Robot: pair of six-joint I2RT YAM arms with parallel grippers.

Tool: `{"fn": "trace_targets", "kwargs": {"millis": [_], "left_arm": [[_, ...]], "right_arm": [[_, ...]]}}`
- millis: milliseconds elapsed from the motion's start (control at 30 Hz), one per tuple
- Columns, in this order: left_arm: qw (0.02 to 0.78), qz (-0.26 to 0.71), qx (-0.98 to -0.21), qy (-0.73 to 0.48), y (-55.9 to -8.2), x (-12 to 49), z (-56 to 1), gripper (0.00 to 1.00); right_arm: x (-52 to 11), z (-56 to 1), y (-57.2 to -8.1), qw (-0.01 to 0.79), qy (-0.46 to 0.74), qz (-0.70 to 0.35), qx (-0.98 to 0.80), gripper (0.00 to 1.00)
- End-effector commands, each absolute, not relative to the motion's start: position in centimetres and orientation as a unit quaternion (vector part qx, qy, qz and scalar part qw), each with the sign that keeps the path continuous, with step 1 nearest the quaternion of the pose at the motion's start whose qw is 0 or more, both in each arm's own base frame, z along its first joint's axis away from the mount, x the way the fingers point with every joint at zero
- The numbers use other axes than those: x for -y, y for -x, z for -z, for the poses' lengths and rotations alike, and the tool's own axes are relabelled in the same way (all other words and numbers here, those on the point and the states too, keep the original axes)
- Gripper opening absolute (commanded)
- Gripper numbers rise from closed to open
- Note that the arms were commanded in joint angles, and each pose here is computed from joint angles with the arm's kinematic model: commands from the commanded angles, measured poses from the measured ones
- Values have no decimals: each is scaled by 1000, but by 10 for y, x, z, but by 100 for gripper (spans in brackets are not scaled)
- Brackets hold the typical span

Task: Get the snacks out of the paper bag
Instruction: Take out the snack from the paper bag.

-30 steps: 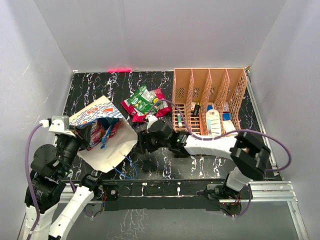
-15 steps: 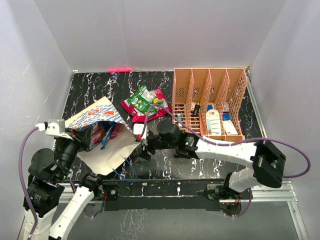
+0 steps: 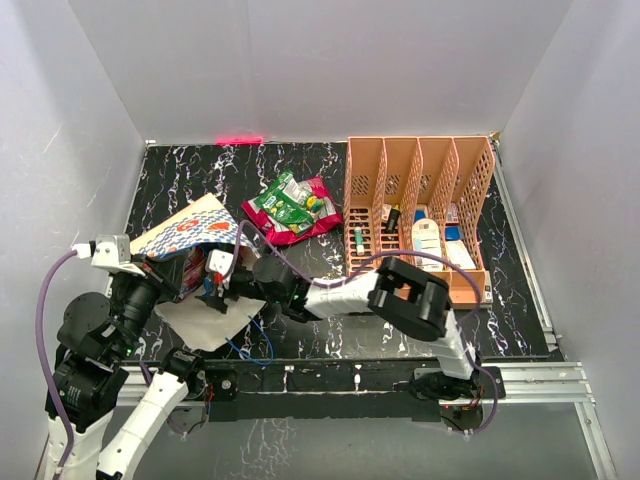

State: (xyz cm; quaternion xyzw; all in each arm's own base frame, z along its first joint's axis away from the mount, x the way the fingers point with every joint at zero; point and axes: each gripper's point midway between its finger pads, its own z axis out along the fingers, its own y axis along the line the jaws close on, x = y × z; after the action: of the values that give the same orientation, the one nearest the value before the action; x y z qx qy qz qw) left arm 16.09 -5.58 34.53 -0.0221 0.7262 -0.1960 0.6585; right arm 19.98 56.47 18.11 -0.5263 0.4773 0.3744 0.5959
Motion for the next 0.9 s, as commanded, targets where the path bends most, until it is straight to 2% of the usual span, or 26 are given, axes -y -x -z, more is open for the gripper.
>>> {"fn": "trace_targets", "kwargs": {"millis": [0,133,367,867], "left_arm": [[663,223,-714,22,-160,63,-360,0],[659,226,-717,19,-161,66,-356,0],[650,241,-721,11,-159,72,-352,0],[651,245,-719,6,-153,72,-354,0]], "right_arm": [[-578,-244,-248,691,331,-413,-493,87],[-579,-233,-274,700,232,-419,-530,92],[-592,-214,-299,702,161,-421,-551,96],[-630,-174,-330,698,135,-405,-575,99]]}}
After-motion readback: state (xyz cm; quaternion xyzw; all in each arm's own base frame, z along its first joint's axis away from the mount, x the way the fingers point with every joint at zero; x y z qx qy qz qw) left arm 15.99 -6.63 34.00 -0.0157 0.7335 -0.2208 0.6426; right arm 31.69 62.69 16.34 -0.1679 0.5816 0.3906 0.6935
